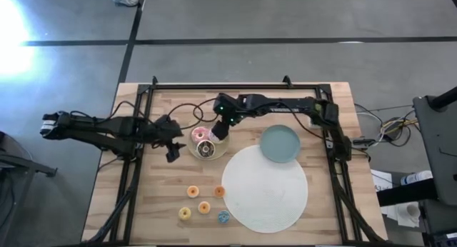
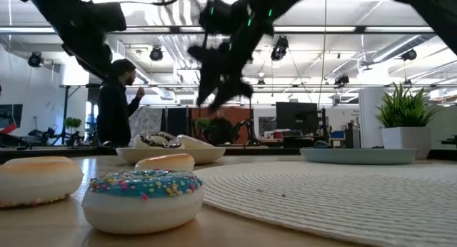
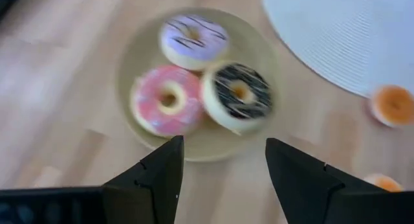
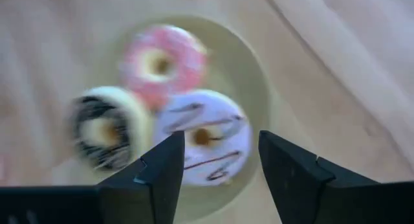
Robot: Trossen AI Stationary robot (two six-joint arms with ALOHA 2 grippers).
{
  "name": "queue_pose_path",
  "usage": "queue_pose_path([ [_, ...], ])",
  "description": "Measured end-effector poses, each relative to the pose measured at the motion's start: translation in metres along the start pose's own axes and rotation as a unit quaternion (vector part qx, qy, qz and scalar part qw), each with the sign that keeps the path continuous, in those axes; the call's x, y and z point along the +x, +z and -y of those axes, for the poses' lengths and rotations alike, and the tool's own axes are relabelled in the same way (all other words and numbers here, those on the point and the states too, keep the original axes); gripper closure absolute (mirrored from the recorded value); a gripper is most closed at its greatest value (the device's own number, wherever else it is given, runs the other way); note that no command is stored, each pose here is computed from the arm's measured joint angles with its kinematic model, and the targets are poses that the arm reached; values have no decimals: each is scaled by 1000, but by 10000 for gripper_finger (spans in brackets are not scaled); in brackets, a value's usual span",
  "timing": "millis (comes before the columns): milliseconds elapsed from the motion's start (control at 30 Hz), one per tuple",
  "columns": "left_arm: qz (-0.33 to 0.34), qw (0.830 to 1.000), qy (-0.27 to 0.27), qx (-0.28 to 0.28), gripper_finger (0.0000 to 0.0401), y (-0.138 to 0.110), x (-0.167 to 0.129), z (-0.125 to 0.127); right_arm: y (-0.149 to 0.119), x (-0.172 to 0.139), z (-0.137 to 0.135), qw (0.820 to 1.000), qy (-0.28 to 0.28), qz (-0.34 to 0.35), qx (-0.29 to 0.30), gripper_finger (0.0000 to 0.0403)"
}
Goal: Pick & Place donuts
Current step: Put the small red donut on the blue plate
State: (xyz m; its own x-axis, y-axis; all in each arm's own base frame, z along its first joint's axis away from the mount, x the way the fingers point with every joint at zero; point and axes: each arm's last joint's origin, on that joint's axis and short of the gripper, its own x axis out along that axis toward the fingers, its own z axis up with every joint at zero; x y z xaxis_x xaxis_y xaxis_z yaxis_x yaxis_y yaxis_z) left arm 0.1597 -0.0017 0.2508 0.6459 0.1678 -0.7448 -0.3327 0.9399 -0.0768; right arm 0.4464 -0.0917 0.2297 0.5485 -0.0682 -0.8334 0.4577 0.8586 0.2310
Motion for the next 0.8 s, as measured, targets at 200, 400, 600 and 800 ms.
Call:
queue_pose_path([
  [200,-31,997,-71,28,208,-11,0,19,-22,-14,-28,996,2,-45,-72,214],
  [400,-50,993,-95,47,208,-30,9,41,-41,-28,-60,996,-19,-56,-70,216],
  [600,-40,993,-79,83,208,-40,10,62,-75,-41,-103,990,-11,-93,-103,216],
  [800,-46,989,-108,87,208,-50,13,83,-101,-49,-130,987,-5,-117,-110,216],
])
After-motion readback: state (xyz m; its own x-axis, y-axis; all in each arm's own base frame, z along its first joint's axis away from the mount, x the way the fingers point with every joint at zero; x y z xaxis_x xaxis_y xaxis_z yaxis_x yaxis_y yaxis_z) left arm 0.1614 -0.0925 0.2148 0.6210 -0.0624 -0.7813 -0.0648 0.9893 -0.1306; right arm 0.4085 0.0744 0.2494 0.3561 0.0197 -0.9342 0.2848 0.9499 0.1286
